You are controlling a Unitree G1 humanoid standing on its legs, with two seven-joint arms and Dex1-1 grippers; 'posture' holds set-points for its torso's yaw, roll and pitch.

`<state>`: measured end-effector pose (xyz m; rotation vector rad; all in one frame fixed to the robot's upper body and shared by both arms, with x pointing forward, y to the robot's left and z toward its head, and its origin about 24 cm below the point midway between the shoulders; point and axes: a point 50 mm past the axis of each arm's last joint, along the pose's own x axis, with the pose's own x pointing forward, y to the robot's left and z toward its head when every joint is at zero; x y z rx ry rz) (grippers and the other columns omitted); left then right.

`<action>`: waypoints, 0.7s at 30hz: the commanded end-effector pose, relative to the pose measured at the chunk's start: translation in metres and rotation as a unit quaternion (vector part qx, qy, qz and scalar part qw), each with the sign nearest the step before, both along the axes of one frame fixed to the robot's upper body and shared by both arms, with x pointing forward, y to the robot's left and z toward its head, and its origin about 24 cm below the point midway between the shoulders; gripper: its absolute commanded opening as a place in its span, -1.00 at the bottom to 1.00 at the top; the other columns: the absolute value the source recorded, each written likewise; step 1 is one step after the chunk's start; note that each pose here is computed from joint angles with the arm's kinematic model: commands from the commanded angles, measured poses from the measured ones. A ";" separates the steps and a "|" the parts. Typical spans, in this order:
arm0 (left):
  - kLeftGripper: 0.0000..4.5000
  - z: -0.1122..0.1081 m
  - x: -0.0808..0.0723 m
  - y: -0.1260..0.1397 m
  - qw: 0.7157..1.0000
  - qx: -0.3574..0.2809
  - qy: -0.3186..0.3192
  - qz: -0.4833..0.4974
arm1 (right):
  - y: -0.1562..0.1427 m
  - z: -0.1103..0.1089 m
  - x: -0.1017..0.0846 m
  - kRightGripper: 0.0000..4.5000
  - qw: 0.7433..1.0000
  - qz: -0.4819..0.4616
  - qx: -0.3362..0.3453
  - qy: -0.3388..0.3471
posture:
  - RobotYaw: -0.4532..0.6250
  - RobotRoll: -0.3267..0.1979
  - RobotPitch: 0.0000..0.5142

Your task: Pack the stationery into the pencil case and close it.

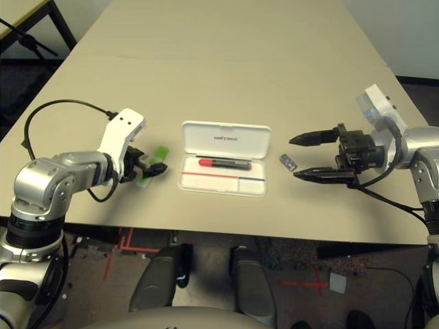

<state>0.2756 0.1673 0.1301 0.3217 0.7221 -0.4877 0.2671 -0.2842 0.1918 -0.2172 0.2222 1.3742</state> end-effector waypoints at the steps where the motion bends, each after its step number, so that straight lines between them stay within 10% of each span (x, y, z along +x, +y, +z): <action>1: 0.83 -0.014 -0.001 0.007 0.999 0.037 0.027 0.009 | -0.001 0.003 -0.001 1.00 1.000 0.002 0.006 0.000 | 0.26 0.25 -0.31; 10: -0.52 -0.019 -0.002 0.008 0.998 0.049 0.029 -0.003 | 0.003 0.003 0.001 1.00 1.000 0.009 0.016 0.013 | 0.28 0.25 -0.30; 21: -0.52 -0.007 0.003 0.041 0.995 0.078 -0.011 -0.062 | 0.004 -0.002 0.000 1.00 0.999 0.010 0.031 0.032 | 0.30 0.25 -0.32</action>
